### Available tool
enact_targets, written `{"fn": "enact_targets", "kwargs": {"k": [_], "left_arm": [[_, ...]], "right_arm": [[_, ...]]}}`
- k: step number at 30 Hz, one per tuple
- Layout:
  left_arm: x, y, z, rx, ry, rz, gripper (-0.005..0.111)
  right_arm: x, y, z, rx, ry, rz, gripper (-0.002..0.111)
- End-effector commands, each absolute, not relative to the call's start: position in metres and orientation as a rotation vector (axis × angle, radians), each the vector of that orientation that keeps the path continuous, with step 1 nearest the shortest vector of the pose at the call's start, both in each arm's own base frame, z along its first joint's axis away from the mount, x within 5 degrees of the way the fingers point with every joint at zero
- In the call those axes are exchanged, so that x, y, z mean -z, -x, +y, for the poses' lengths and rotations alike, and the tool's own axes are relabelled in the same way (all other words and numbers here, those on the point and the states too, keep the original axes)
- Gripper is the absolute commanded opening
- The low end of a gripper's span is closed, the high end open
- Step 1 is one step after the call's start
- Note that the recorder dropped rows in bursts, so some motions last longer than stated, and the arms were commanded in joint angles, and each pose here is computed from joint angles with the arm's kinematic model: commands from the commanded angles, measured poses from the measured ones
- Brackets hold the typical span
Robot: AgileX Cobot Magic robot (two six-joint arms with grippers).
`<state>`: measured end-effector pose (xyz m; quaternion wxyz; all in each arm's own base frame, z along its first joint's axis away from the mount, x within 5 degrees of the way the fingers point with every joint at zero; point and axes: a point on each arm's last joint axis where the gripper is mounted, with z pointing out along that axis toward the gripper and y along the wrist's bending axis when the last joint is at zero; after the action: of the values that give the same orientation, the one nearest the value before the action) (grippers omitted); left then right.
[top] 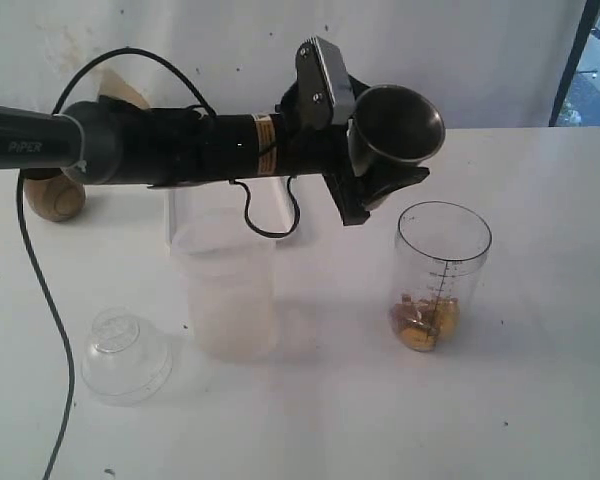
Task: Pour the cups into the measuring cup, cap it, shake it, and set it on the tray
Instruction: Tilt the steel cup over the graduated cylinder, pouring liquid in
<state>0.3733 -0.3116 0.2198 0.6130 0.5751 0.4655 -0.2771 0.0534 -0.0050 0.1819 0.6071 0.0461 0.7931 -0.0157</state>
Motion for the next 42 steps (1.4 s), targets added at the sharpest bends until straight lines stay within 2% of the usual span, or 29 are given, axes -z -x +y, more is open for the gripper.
{"fn": "enact_targets", "kwargs": {"k": [1,12,42], "left_arm": [[-0.2364,-0.3640,-0.3207,0.688,-1.289,1.005,0.000],[-0.2340,-0.3623,-0.3251,0.510,-1.383,0.885,0.000],[-0.2341,-0.3622,-0.3251,0.398,-1.436,0.773,0.000]], "right_arm": [[-0.1822,-0.0533,-0.0049,0.034,-0.105,1.825,0.000],[-0.1822,-0.0533,-0.0049,0.034,-0.105,1.825,0.000],[-0.1822,-0.0533,-0.0049,0.034,-0.105,1.825,0.000]]}}
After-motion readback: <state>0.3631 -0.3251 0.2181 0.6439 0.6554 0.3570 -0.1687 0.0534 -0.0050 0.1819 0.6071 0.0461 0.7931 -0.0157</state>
